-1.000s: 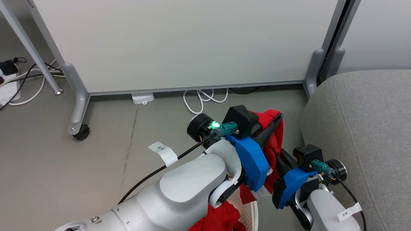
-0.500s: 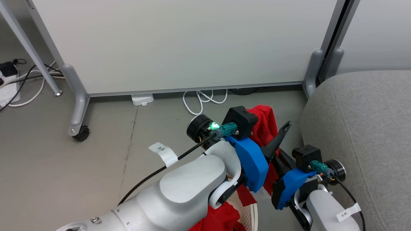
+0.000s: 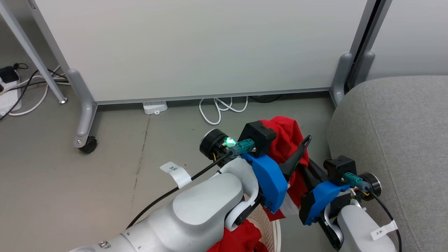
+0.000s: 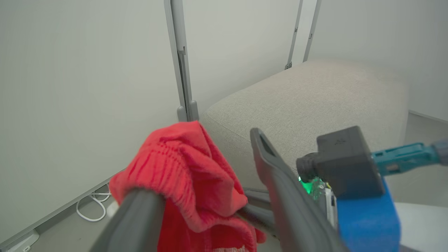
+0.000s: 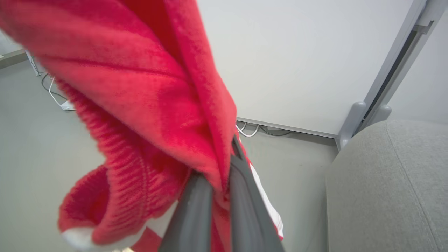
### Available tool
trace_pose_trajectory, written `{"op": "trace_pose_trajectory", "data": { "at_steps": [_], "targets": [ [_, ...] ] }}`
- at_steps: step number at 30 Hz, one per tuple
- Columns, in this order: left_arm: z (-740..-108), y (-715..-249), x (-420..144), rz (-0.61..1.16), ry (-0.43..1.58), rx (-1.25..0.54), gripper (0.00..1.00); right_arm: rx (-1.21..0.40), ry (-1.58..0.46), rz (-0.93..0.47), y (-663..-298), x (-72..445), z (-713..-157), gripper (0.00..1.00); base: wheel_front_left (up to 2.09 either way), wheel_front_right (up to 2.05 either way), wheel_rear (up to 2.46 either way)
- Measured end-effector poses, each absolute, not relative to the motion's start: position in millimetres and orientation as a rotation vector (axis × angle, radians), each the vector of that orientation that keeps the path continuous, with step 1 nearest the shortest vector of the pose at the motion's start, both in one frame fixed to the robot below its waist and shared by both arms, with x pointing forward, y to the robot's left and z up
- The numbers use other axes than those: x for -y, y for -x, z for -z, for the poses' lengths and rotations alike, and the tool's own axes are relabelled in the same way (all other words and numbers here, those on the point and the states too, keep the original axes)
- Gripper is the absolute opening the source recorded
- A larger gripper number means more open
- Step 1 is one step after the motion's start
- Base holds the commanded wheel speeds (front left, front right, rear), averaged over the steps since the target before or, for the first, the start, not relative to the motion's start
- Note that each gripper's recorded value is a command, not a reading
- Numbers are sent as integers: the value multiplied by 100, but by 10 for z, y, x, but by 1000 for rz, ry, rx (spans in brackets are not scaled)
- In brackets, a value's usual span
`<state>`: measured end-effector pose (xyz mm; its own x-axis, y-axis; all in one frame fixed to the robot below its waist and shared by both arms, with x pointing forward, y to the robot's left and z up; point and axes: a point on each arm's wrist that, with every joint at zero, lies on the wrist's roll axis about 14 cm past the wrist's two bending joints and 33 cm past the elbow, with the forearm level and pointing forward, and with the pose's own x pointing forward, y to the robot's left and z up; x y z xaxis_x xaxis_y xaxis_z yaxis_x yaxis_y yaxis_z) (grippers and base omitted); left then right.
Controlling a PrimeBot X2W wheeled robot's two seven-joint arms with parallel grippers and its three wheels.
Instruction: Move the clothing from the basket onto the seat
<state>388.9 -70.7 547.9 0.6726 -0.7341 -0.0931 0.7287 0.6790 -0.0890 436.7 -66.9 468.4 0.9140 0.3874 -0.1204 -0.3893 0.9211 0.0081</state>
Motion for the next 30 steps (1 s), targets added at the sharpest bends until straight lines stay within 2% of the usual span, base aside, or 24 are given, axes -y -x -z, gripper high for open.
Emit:
{"op": "trace_pose_trajectory", "data": {
  "at_steps": [18,30],
  "targets": [
    [-5130,-3856,393,720,108,-131,100,-89,0,-343,-4416,838,-4777,0,0,0,0],
    [-5159,-3764,34,622,184,-47,100,-97,-1,-317,-4398,936,-4729,0,0,0,0]
  ]
}}
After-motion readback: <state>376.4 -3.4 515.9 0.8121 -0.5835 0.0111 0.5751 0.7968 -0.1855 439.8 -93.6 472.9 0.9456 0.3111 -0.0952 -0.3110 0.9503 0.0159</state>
